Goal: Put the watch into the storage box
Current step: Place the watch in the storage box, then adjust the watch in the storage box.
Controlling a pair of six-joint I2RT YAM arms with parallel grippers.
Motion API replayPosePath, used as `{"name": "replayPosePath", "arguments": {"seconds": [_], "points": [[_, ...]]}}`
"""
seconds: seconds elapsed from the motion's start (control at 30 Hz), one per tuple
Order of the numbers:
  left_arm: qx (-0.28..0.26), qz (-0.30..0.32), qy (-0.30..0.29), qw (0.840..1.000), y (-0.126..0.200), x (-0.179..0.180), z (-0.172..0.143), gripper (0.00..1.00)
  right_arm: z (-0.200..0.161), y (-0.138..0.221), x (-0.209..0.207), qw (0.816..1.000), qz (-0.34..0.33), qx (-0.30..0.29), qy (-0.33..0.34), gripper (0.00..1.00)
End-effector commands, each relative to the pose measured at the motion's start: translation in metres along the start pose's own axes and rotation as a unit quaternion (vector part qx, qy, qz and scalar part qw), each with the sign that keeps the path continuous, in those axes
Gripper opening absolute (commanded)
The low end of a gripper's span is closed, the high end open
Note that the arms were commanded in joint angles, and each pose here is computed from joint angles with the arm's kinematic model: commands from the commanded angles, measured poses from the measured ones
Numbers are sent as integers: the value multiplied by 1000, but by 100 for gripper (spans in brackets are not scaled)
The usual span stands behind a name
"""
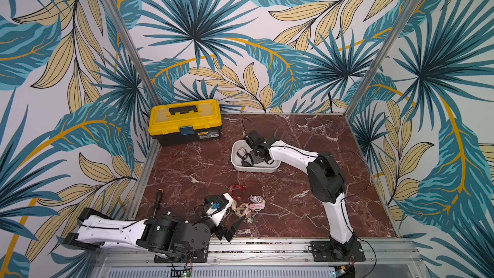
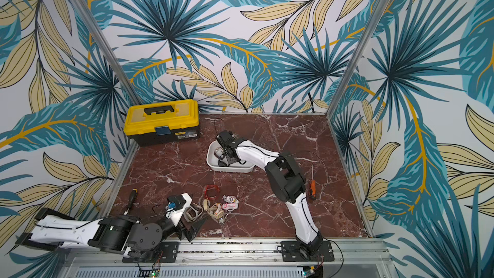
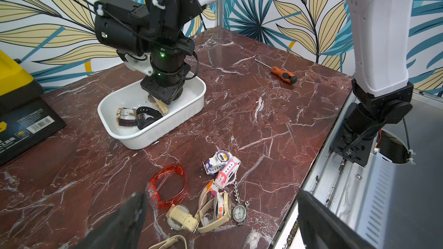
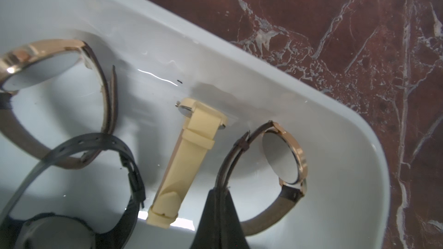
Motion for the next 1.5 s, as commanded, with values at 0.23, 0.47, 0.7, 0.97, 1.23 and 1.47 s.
{"name": "replayPosePath", "arguments": {"seconds": [0.23, 0.47, 0.7, 0.97, 1.23, 1.47], "points": [[-26, 21, 2, 999, -4, 0, 1, 100, -6, 0, -7, 1000, -10, -9, -4, 43], [-18, 32, 19, 999, -4, 4, 1, 100, 6, 51, -17, 996, 55, -50, -50, 65], [4, 47, 62, 997, -14, 12, 4, 100, 3, 109, -30, 981, 151, -70, -101, 89], [99, 88, 132, 982, -37, 38, -6, 100, -34, 177, -64, 956, 242, -99, -135, 98], [188, 121, 193, 955, -74, 61, -23, 98, -82, 204, -91, 943, 282, -102, -143, 98], [154, 91, 199, 964, -88, 62, -6, 98, -86, 195, -92, 942, 272, -80, -180, 98]]}}
Point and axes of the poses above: each gripper's point midway between its finger pads, its own y axis back along the fingers, its own x axis along the line the jaws close on, z = x × y, the point moved 7 cm from there along y, back along the fingers, and after that the axes turned 9 degrees about -y, right-handed, at the moved point
